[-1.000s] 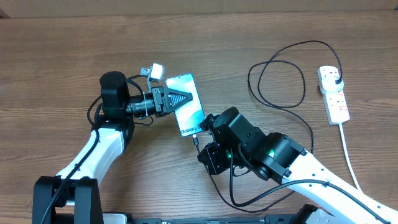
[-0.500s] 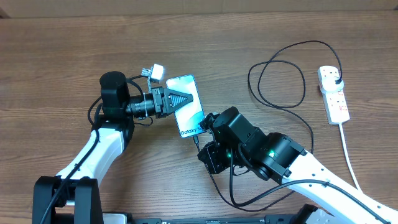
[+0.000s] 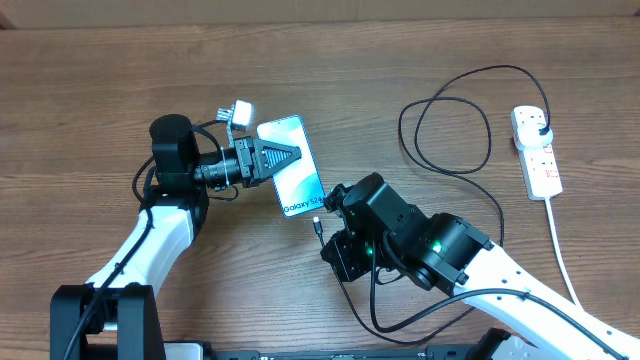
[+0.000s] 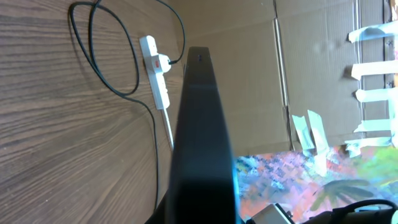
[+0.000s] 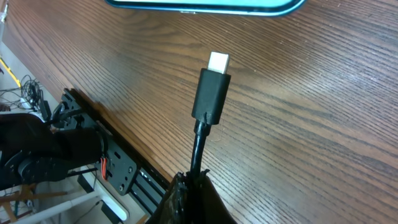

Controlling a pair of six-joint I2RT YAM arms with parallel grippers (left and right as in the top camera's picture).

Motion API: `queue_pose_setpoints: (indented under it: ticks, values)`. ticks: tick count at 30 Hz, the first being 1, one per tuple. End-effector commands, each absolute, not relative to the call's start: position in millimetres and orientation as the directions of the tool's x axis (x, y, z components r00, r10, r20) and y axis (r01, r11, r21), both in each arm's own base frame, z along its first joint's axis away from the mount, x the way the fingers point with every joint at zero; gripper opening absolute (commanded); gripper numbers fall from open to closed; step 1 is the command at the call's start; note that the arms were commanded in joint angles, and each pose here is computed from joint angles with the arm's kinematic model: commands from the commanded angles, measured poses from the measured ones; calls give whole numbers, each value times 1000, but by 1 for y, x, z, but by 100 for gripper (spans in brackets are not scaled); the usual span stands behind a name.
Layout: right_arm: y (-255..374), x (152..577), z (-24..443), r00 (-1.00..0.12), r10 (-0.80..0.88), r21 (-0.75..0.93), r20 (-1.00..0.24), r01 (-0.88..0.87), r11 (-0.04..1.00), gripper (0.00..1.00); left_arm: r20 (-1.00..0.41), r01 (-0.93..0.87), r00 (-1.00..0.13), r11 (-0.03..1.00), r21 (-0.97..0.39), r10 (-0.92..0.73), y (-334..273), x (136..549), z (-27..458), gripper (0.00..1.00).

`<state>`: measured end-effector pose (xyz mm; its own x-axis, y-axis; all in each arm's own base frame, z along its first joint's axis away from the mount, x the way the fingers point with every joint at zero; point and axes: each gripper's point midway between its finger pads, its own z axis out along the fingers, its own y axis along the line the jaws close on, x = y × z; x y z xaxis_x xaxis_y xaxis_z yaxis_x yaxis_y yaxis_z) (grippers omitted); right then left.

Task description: Plug charger to phone and switch on socket

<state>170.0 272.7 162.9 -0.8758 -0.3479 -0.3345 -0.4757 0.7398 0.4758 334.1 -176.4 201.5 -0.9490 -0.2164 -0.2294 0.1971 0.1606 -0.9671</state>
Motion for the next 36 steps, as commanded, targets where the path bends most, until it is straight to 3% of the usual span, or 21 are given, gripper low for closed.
queue_pose_setpoints:
  ticks: [1, 12, 16, 26, 31, 36]
  values:
    - [270, 167, 169, -873, -343, 479, -346, -479, 735, 4, -170, 145, -962, 129, -981, -212, -177, 335, 212, 4]
    - [240, 158, 238, -793, -238, 473, -561, -543, 694, 4, -73, 43, -962, 120, -992, -264, -175, 342, 211, 4]
    - [232, 158, 252, -764, -201, 462, -613, -553, 693, 4, -104, 80, -960, 100, -992, -261, -178, 344, 223, 4]
    - [252, 158, 243, -788, -237, 508, -569, -562, 653, 4, -192, 187, -974, 51, -981, -117, -197, 333, 246, 4]
    - [257, 160, 232, -803, -254, 508, -540, -551, 662, 4, -178, 178, -984, 9, -984, 17, -205, 340, 244, 4]
    - [258, 160, 229, -824, -241, 527, -512, -524, 670, 4, -144, 145, -988, 7, -989, 51, -219, 345, 232, 4]
